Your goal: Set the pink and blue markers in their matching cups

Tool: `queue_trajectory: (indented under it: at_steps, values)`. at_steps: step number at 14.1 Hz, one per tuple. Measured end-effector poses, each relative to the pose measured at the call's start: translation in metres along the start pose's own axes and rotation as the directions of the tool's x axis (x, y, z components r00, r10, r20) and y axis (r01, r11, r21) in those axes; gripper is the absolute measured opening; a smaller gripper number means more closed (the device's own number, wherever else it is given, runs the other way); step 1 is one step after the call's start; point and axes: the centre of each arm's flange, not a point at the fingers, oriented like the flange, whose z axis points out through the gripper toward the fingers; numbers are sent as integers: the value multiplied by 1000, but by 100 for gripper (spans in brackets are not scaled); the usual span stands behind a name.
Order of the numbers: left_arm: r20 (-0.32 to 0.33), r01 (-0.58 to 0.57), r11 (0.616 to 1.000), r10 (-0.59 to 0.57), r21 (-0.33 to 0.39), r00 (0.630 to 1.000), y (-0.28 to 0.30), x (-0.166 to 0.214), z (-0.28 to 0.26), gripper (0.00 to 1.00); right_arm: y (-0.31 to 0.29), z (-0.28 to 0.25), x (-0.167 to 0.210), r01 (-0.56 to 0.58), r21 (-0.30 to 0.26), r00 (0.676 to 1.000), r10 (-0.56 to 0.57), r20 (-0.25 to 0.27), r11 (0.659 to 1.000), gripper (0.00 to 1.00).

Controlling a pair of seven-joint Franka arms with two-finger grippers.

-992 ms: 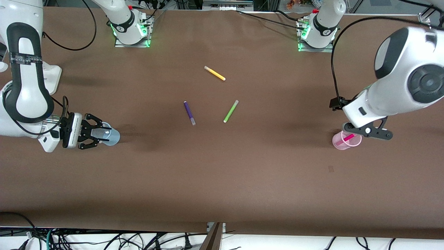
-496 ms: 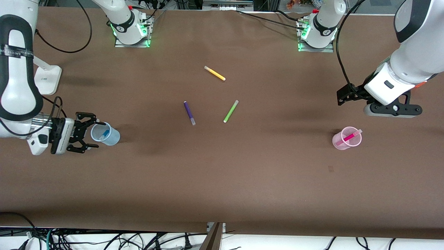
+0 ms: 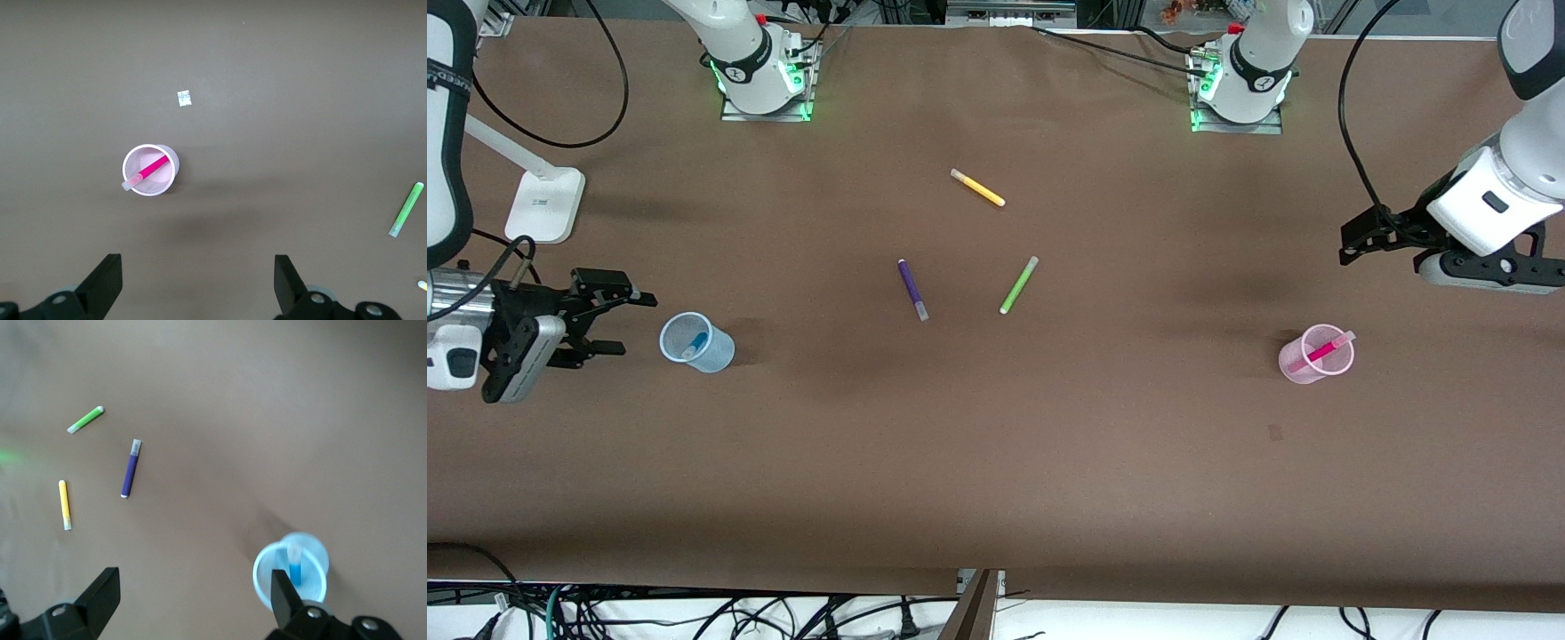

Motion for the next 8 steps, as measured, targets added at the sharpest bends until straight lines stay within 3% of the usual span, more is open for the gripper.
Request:
queue_trajectory:
  at_steps: [2, 4, 6, 8]
  values:
    - [0, -5, 1000, 5, 3, 1000, 3, -1, 0, 100, -13, -17, 1, -135, -71, 988, 139, 60, 988, 100]
    - [4, -22, 1000, 22, 7, 1000, 6, -3, -1, 100, -39, -29, 7, -244, -173, 960, 263, 100, 954, 100]
    - [7, -29, 1000, 29, 11, 1000, 5, -5, -3, 100, -75, -39, 12, -339, -250, 919, 376, 119, 907, 100]
    - [5, -33, 999, 33, 12, 999, 1, -6, -5, 100, -106, -51, 7, -437, -311, 867, 487, 104, 844, 100]
